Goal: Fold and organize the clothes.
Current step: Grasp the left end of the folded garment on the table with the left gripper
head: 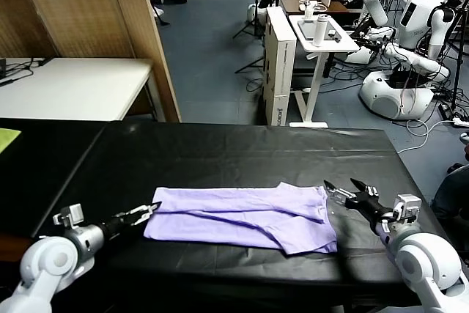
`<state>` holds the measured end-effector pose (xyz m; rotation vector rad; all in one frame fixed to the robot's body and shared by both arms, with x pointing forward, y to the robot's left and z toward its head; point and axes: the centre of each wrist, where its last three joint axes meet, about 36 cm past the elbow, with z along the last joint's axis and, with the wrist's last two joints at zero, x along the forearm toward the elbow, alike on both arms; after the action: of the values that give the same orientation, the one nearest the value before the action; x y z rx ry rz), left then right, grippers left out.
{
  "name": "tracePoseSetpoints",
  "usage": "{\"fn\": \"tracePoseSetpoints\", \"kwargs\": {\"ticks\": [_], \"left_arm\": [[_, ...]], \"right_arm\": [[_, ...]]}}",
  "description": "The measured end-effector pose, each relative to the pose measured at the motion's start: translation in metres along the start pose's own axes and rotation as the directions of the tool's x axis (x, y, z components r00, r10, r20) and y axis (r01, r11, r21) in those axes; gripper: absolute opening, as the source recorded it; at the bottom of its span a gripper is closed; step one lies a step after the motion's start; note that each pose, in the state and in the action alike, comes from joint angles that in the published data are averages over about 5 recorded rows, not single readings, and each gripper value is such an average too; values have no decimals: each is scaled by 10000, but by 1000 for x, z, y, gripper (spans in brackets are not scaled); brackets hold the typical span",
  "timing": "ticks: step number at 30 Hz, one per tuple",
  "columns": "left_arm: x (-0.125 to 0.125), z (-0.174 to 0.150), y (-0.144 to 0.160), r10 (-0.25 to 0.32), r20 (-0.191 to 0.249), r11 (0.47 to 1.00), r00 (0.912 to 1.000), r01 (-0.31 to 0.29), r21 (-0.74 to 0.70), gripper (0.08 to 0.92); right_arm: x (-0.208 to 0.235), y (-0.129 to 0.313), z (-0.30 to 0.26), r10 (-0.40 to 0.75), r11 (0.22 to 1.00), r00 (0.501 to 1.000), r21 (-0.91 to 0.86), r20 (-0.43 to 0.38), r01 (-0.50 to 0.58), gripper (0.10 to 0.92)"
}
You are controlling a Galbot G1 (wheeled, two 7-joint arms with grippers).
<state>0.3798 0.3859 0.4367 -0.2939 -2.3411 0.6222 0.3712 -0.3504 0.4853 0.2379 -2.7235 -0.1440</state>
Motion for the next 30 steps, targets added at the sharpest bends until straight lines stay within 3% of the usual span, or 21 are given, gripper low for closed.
{"fn": "tracePoseSetpoints", "kwargs": {"ticks": [22, 26, 30], "left_arm": [[-14, 21, -14, 724, -134, 9965, 9973, -718, 418, 897], [-15, 22, -12, 670, -161, 9967, 9976, -662, 467, 829], [-16, 22, -10, 569, -186, 9971, 9982, -558, 517, 692]], "right_arm": [[-2, 2, 3, 26, 10000, 10000, -31, -12, -26, 907], [-2, 3, 4, 40, 10000, 10000, -34, -14, -40, 907], [-3, 4, 6, 16, 10000, 10000, -43, -32, -17, 907]]}}
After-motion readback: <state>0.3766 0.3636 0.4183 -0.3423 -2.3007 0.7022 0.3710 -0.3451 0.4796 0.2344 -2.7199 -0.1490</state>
